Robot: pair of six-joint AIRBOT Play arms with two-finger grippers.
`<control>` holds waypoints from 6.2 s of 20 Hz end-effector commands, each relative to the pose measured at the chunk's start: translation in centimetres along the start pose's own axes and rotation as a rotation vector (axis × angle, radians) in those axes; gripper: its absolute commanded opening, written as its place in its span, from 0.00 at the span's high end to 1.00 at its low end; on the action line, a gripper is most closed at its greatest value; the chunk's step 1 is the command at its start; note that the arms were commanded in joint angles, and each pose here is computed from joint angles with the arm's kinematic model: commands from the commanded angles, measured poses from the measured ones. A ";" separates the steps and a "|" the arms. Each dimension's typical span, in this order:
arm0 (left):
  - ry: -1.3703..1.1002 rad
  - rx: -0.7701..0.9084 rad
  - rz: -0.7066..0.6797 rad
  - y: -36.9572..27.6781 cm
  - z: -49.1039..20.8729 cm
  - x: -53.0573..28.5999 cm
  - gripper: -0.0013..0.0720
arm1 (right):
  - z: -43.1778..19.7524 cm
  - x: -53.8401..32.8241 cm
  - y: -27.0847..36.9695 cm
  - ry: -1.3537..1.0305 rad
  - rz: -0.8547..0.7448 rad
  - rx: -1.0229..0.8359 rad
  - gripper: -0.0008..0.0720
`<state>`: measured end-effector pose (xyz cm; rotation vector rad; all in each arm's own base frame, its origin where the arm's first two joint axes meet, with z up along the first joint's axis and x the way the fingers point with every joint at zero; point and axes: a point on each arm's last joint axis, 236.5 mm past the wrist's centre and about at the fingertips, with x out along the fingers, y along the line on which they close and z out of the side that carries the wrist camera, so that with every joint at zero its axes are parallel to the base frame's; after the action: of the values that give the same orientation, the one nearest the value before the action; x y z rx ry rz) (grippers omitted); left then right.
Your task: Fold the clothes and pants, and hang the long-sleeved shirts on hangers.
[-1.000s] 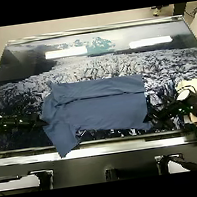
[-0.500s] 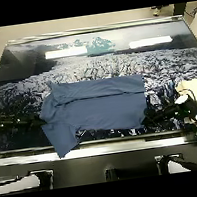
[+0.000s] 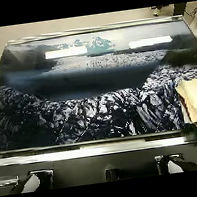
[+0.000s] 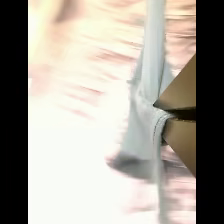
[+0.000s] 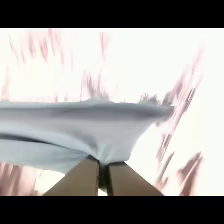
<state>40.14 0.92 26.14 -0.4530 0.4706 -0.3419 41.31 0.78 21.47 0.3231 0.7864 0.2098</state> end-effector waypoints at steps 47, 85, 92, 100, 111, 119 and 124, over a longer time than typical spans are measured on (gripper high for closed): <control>0.334 -0.317 0.278 12.2 -18.5 23.9 0.96 | -7.0 26.3 -13.1 0.056 -0.269 0.379 0.94; 1.169 -0.573 0.180 4.9 -42.4 -4.3 0.30 | -23.9 5.9 -15.8 0.915 -0.293 0.473 0.29; 1.167 -0.596 0.161 3.8 -44.6 -3.9 0.30 | -24.2 5.7 -15.1 0.936 -0.258 0.467 0.29; 1.231 -0.563 0.222 2.9 -47.4 -2.7 0.44 | -24.5 5.4 -15.0 0.955 -0.254 0.458 0.31; 1.231 -0.446 0.211 3.3 -46.8 -3.2 0.95 | -36.4 5.3 -12.6 1.080 -0.194 0.522 0.20; 1.204 -0.422 0.206 3.2 -46.1 -3.0 0.95 | -38.3 5.9 -10.1 1.091 -0.103 0.597 0.77; 1.142 -0.251 0.220 4.1 -40.4 -1.7 0.96 | -33.8 6.1 -10.6 0.993 -0.095 0.517 0.94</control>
<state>17.43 -9.57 -9.57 -0.4918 1.7119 -0.2949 20.36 -0.08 -10.55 0.6979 1.8856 0.0275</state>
